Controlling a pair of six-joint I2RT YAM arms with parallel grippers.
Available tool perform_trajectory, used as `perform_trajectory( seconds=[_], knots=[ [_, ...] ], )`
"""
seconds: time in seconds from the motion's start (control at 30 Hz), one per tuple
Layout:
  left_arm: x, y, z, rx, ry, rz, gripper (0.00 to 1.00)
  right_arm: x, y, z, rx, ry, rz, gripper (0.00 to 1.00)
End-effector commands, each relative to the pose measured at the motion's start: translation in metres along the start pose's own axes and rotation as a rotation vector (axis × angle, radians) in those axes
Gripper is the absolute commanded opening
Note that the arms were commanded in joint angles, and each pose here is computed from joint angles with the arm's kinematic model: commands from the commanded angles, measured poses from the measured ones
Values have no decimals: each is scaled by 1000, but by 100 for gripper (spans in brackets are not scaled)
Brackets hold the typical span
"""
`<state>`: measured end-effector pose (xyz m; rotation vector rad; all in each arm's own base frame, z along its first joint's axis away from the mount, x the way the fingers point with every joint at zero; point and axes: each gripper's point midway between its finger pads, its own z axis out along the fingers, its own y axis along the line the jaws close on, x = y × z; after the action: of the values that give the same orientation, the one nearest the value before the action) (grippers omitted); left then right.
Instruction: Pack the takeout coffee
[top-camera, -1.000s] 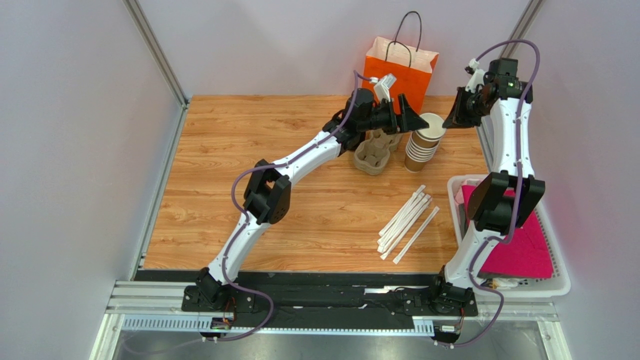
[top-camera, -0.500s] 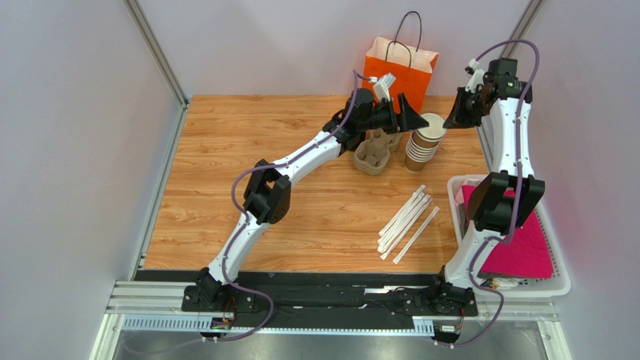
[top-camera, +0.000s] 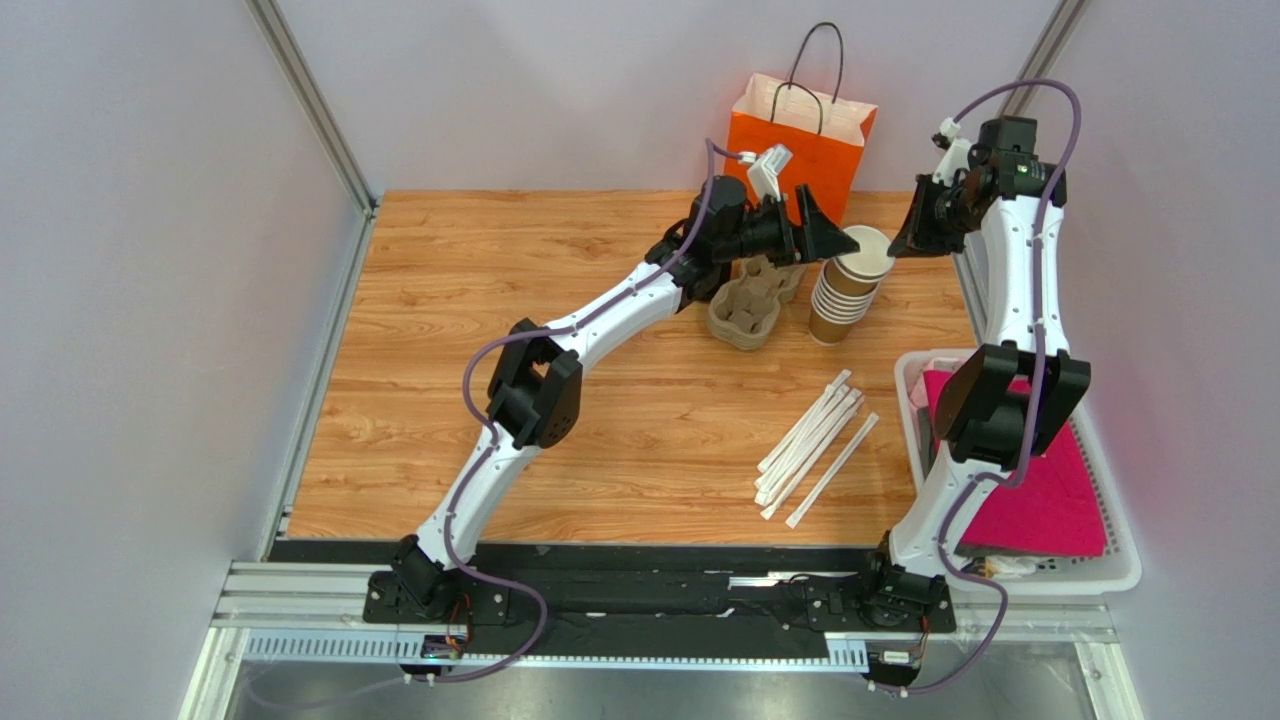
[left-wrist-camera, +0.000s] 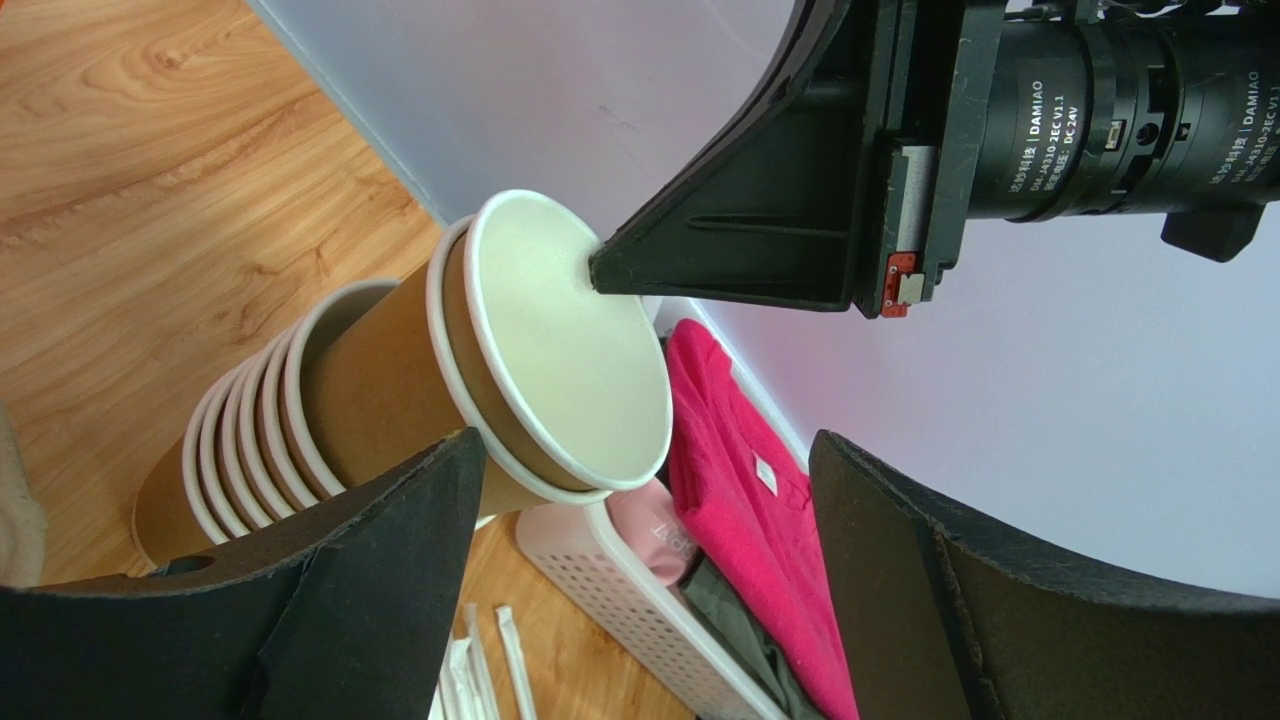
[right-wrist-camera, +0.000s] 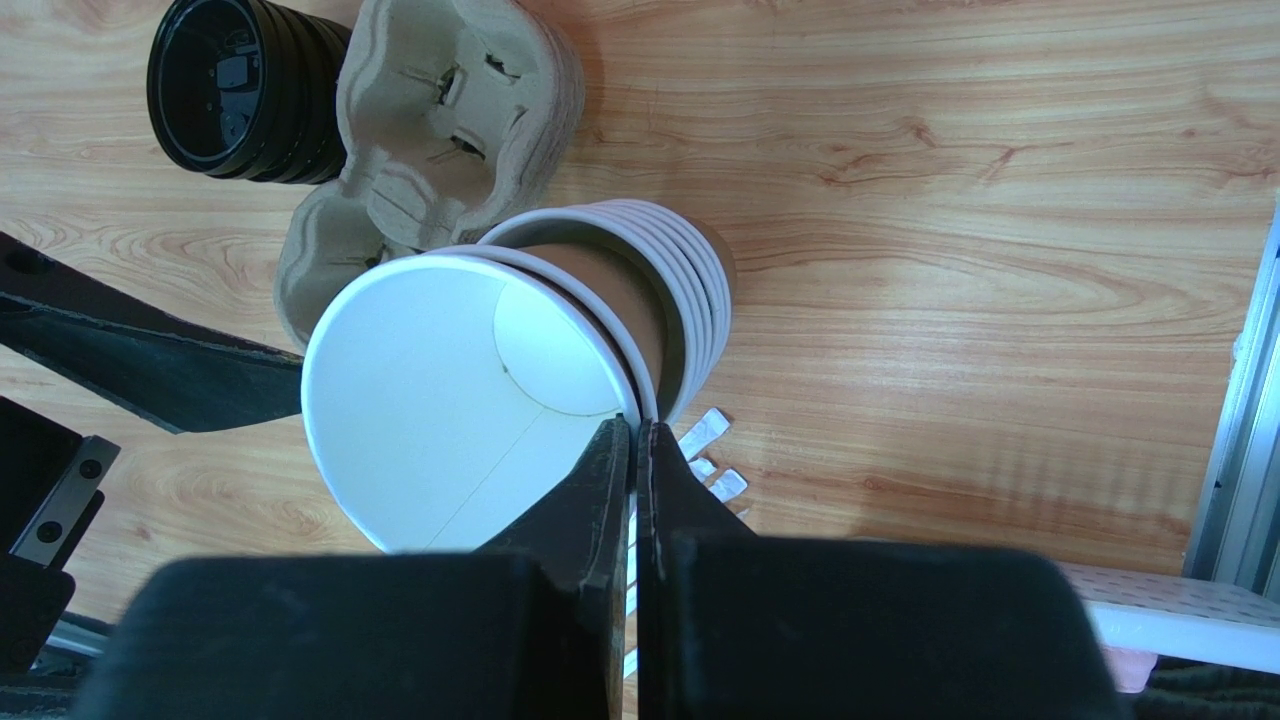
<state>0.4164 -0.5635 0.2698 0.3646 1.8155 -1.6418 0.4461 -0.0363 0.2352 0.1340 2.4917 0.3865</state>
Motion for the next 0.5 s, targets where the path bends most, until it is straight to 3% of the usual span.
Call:
perform_trajectory(
  seconds=[0.0, 0.47],
  knots=[
    [-6, -28, 0, 72, -16, 23, 88, -9, 6, -12, -6, -46, -6, 0],
    [-5, -25, 0, 58, -14, 27, 88, -11, 1, -10, 17, -50, -2, 0]
  ],
)
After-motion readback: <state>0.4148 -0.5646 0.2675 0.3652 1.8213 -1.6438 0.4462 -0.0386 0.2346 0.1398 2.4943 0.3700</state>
